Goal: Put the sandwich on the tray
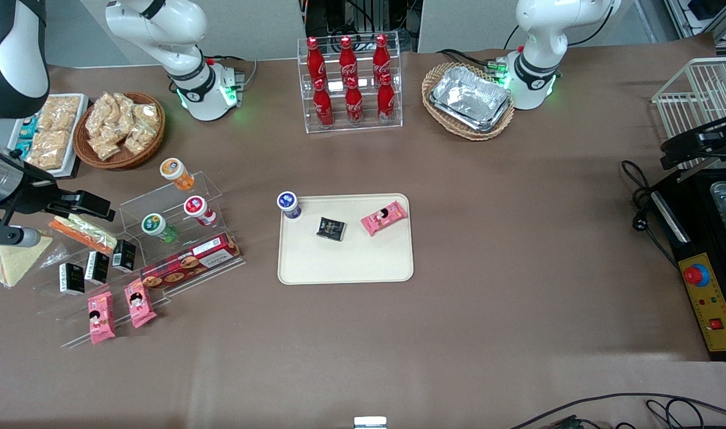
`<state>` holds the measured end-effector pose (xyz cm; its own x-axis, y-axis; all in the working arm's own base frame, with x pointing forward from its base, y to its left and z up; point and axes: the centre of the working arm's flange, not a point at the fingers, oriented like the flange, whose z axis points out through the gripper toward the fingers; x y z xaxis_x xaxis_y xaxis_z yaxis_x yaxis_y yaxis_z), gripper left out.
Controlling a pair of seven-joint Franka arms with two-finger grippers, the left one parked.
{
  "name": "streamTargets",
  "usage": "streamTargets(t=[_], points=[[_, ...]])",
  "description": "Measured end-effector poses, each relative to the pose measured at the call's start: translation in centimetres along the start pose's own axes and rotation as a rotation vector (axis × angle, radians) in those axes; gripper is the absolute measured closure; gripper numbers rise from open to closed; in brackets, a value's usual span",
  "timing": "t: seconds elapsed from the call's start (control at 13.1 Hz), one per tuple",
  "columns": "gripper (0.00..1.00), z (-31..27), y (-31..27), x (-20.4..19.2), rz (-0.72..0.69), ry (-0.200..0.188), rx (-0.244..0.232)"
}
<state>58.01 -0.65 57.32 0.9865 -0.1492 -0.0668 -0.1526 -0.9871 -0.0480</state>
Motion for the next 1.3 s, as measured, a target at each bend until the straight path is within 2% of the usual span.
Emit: streamTargets(t=[0.38,0.53,0.76,1.15,1.3], points=[[0.00,-0.3,3.3,0.3,0.060,0.005,0.000],[0.00,-1.0,7.5,0.4,0.129,0.018,0.003],[0.00,-1.9,13.4,0.2,0.222,0.037,-0.031],[0.00,-1.5,22.6,-0.2,0.379,0.081,-0.052],[0.00,0.1,25.9,0.2,0.432,0.080,-0.057]])
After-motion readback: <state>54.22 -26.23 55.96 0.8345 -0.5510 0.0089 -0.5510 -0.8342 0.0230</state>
